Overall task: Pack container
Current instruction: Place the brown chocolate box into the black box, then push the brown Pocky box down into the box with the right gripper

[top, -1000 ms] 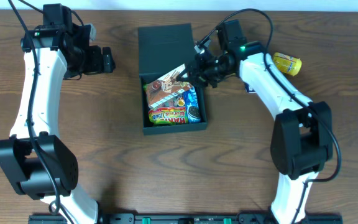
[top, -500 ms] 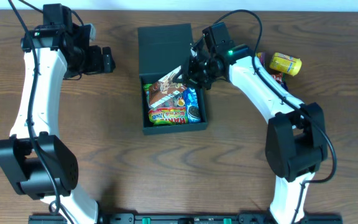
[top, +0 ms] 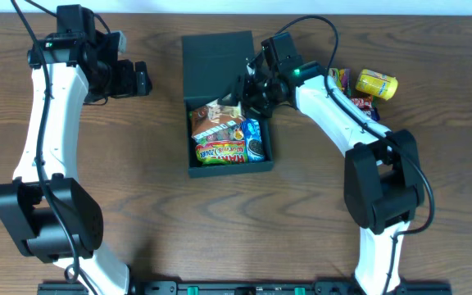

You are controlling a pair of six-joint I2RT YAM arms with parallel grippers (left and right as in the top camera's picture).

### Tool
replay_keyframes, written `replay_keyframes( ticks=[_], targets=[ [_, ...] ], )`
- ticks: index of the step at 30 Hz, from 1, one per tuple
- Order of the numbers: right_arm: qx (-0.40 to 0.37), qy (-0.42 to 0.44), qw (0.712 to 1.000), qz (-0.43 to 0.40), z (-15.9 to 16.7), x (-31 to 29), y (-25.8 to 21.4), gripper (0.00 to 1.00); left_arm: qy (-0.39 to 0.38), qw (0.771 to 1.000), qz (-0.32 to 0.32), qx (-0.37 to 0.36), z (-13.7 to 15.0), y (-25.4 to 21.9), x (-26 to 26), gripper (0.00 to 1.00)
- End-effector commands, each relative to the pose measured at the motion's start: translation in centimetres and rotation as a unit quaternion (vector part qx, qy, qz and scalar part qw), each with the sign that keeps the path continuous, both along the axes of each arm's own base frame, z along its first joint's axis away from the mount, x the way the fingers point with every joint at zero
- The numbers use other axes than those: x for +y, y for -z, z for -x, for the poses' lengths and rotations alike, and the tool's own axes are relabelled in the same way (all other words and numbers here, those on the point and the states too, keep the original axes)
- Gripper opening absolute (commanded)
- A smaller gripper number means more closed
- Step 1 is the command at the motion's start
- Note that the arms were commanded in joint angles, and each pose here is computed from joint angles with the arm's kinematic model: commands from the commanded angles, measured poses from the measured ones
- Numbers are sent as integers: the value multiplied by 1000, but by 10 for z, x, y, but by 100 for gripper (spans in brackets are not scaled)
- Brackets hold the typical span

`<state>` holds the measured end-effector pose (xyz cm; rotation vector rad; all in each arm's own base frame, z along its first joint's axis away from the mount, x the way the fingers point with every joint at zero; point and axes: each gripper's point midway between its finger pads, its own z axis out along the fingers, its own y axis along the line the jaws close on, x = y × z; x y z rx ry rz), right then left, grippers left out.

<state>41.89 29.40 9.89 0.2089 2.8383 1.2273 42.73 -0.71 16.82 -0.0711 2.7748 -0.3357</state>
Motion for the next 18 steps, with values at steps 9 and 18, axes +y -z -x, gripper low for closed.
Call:
replay_keyframes(
  ticks=[9,18],
  targets=[
    [-47,16,998,32,-24,-68,-29,99,2,1000,-1,-12,1,-9,2,95],
    [-66,-2,991,117,-14,-99,-40,95,2,1000,-1,-12,1,-9,2,95]
  ],
)
